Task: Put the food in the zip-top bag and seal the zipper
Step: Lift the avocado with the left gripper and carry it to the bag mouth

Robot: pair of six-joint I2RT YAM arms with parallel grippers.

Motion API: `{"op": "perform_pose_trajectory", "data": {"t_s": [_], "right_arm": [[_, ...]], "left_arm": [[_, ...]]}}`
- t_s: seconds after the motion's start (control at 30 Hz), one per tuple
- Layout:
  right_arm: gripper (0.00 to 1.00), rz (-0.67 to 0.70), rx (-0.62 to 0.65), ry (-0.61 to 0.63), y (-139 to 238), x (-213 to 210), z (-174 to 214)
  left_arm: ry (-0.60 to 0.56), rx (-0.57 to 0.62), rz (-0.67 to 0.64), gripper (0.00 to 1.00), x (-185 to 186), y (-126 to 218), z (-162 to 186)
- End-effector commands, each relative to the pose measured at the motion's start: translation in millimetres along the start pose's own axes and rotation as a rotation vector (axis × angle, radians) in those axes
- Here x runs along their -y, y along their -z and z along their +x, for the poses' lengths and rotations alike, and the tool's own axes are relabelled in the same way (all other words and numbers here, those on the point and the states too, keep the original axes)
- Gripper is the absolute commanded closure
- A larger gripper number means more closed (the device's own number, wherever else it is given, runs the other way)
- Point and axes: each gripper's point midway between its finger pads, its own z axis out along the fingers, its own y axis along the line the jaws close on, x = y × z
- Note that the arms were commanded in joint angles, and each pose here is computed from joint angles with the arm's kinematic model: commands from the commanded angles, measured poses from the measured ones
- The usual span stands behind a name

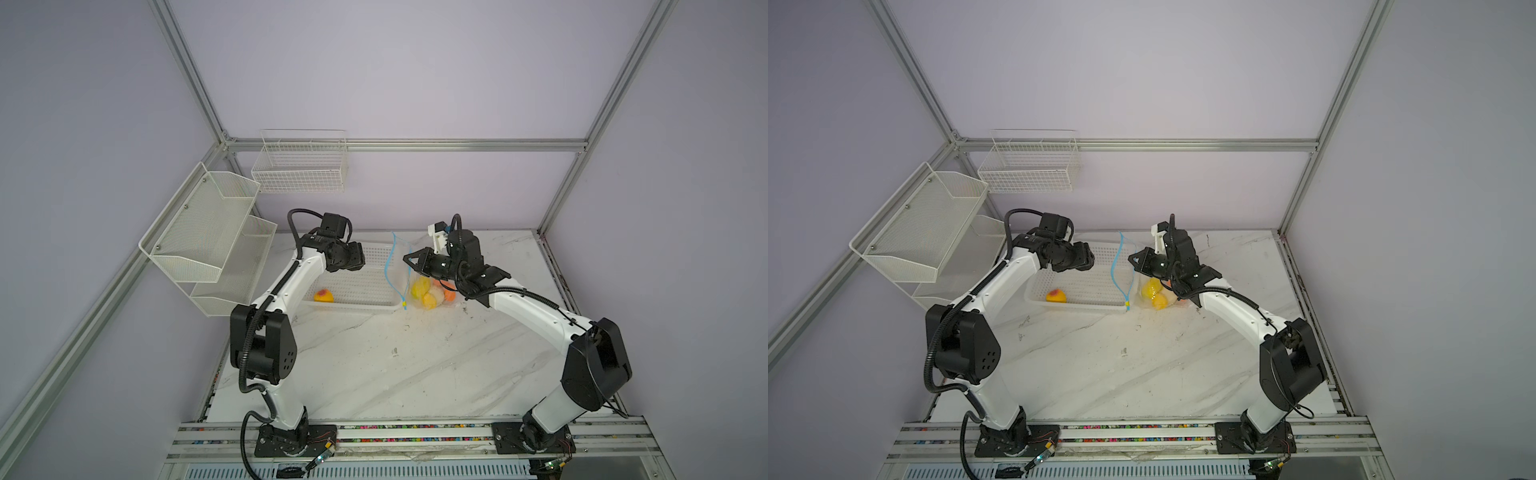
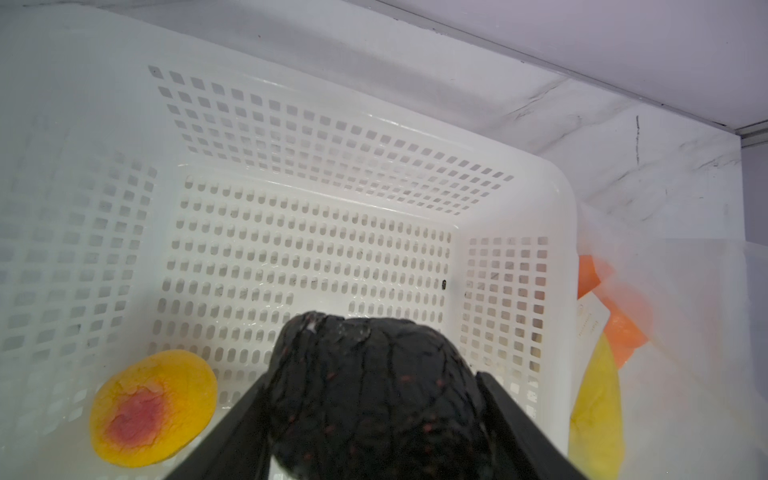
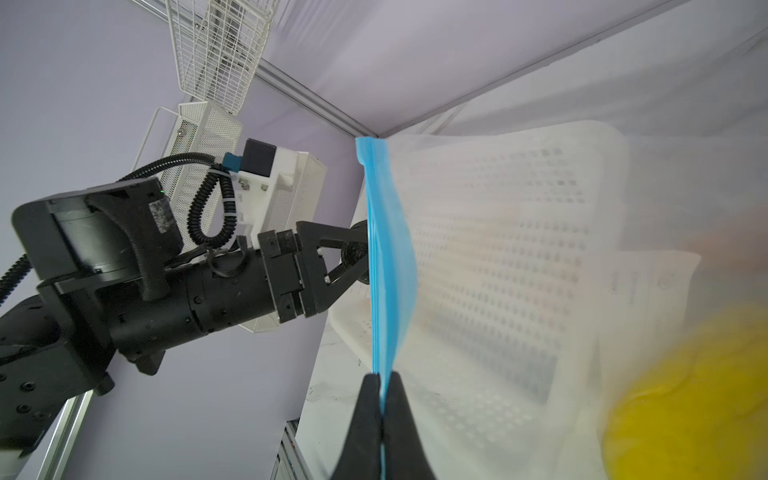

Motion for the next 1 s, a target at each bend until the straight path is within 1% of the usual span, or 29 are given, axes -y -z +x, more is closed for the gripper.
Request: {"op": "perform_pose_trajectory", "data": {"t_s": [0.0, 0.37, 0.73, 0.87, 0.97], "right_arm": [[1.0, -0.029, 0.017, 0.009, 5, -10, -3], [1.0, -0.031, 0.015, 0.009, 5, -11, -3], [1.0, -0.032, 0.022, 0.011, 6, -13, -6], [1.0, -0.034, 0.019, 0.011, 4, -13, -6], [1.0, -0.033, 0.02, 0.011, 4, -14, -6]], "left_arm": [[-0.001, 0.032, 0.064, 0.31, 16, 27, 1], [-0.019, 0.093, 0.211, 0.32, 61, 80, -4], [-0.009, 0.09, 0.415, 0.32, 106, 134, 7], [-0.008, 0.069, 0.479, 0.33, 123, 139, 11], [0.008, 0.043, 0.527, 0.33, 132, 133, 15]]}}
